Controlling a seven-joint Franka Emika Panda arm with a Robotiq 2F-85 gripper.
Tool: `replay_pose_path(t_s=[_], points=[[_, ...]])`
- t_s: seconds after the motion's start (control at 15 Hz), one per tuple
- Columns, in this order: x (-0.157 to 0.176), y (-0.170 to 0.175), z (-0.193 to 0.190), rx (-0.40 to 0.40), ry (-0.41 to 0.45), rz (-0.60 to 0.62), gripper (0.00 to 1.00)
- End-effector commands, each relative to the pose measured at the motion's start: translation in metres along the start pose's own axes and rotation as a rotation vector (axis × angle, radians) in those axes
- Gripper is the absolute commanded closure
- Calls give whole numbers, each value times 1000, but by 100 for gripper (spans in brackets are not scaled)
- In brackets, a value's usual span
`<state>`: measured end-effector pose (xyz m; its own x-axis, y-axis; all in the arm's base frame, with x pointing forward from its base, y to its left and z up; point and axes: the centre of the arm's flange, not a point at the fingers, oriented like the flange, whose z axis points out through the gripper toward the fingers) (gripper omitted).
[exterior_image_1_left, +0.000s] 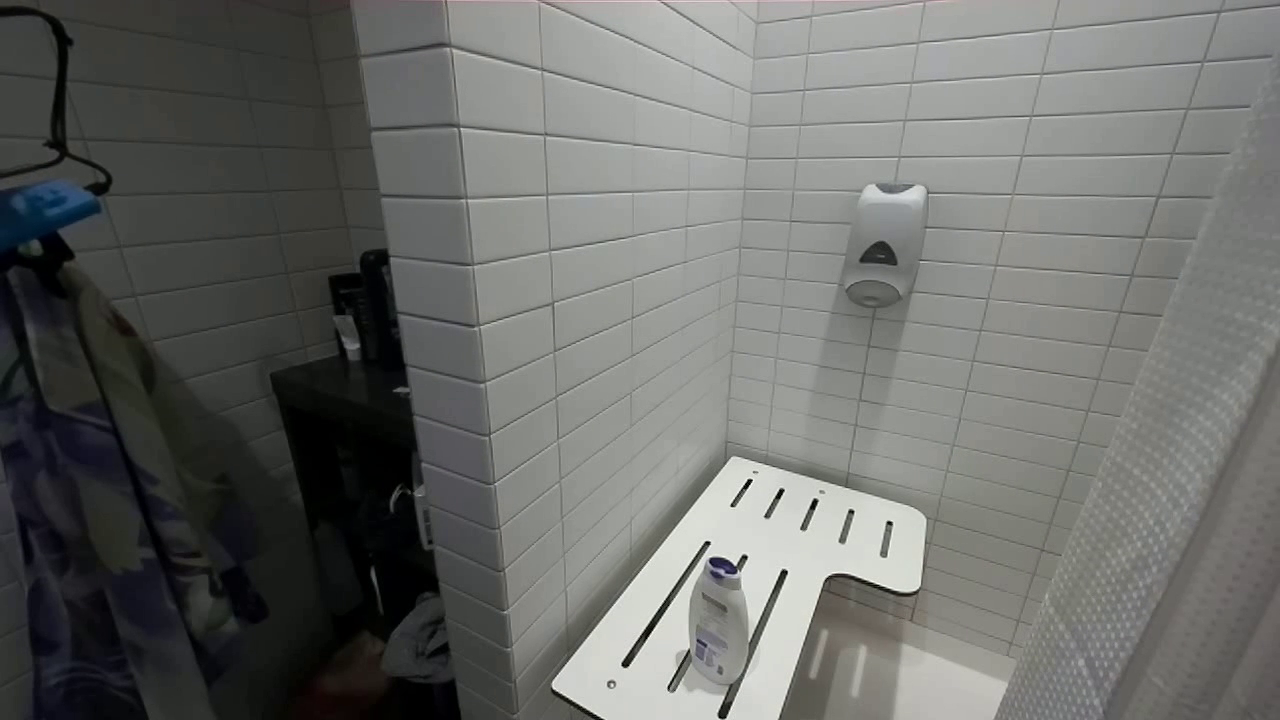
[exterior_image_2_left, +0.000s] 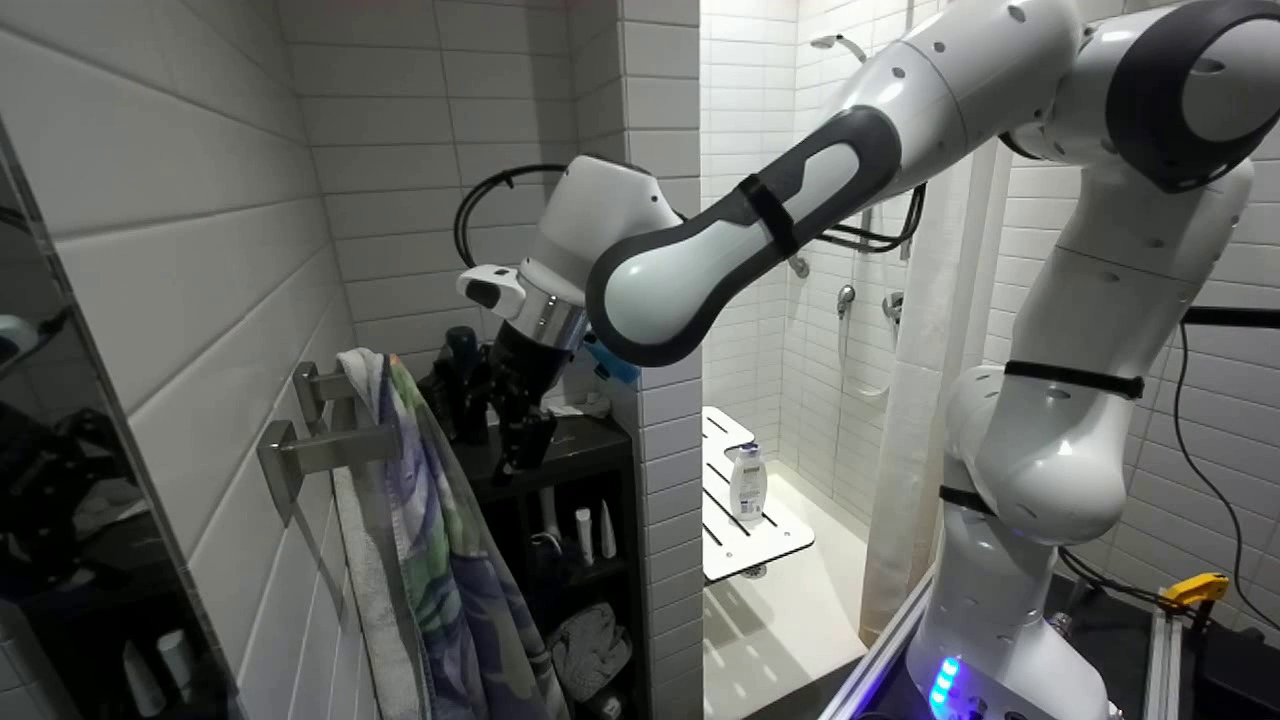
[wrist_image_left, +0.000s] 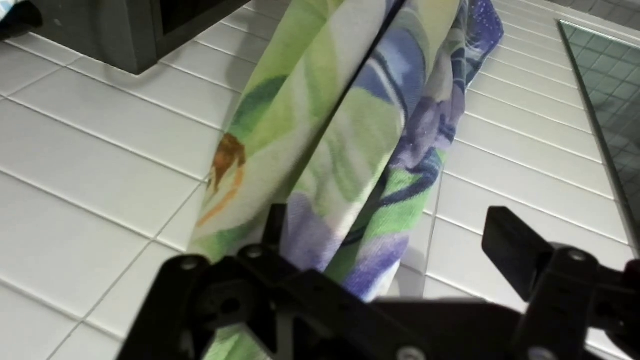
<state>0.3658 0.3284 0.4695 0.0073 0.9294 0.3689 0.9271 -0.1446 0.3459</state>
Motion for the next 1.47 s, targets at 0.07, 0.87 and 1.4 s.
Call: replay_pose_path(t_s=[0.07, 0.87, 1.4], points=[[6, 4, 0, -14, 3, -15, 0], [34, 64, 34, -33, 138, -50, 29], [30, 67, 31, 3, 177, 15, 92]])
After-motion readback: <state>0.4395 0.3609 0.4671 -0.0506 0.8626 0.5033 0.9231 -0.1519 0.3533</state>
